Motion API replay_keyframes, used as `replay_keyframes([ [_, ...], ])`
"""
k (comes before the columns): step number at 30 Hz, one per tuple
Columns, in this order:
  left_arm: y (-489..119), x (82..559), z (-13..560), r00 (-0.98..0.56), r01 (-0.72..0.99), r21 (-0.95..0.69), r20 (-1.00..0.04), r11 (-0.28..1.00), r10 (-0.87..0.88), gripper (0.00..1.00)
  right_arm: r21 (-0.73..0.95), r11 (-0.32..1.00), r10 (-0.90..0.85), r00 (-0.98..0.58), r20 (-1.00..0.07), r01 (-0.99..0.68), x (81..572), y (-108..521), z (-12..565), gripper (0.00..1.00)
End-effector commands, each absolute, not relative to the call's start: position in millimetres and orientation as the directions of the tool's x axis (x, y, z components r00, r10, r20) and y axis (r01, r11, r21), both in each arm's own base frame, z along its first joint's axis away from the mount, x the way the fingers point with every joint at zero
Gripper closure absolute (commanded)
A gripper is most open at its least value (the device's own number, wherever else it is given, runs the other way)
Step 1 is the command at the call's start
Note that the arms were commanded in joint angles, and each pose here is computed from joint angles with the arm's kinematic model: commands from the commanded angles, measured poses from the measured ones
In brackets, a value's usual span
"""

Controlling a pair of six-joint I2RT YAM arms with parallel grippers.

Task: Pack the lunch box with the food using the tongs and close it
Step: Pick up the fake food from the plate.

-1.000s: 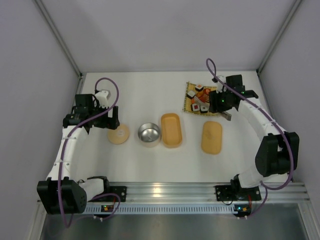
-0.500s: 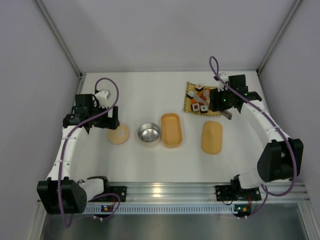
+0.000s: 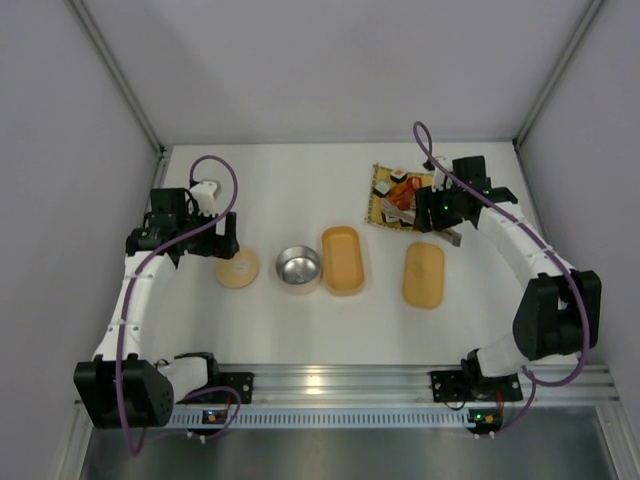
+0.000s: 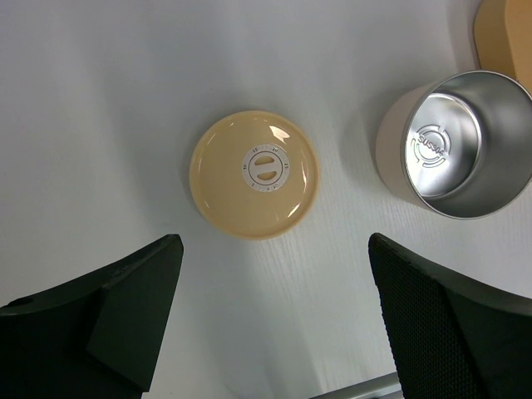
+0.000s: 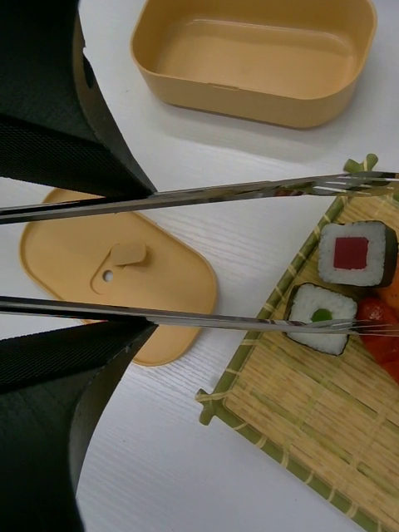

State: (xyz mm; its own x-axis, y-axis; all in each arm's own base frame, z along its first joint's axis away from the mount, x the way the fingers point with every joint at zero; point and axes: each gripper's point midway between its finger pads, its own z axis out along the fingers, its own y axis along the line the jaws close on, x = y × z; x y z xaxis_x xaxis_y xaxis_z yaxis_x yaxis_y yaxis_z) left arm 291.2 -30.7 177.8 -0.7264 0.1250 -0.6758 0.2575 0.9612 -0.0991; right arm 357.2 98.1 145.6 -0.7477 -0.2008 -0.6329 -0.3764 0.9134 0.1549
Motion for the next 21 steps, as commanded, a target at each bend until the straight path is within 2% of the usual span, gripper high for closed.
replay_keyframes([
  [1,-31,293,179,-0.715,0.266,-0.091,-0.687,0.96,0.133,0.02,0.156,0.888,-0.231,-0.714,-0.661,-0.432,361,113,147,0.43],
  [21,-29,292,173,-0.721,0.264,-0.085,-0.679,0.961,0.138,0.02,0.148,0.88,-0.266,-0.727,-0.633,-0.451,357,119,130,0.46],
])
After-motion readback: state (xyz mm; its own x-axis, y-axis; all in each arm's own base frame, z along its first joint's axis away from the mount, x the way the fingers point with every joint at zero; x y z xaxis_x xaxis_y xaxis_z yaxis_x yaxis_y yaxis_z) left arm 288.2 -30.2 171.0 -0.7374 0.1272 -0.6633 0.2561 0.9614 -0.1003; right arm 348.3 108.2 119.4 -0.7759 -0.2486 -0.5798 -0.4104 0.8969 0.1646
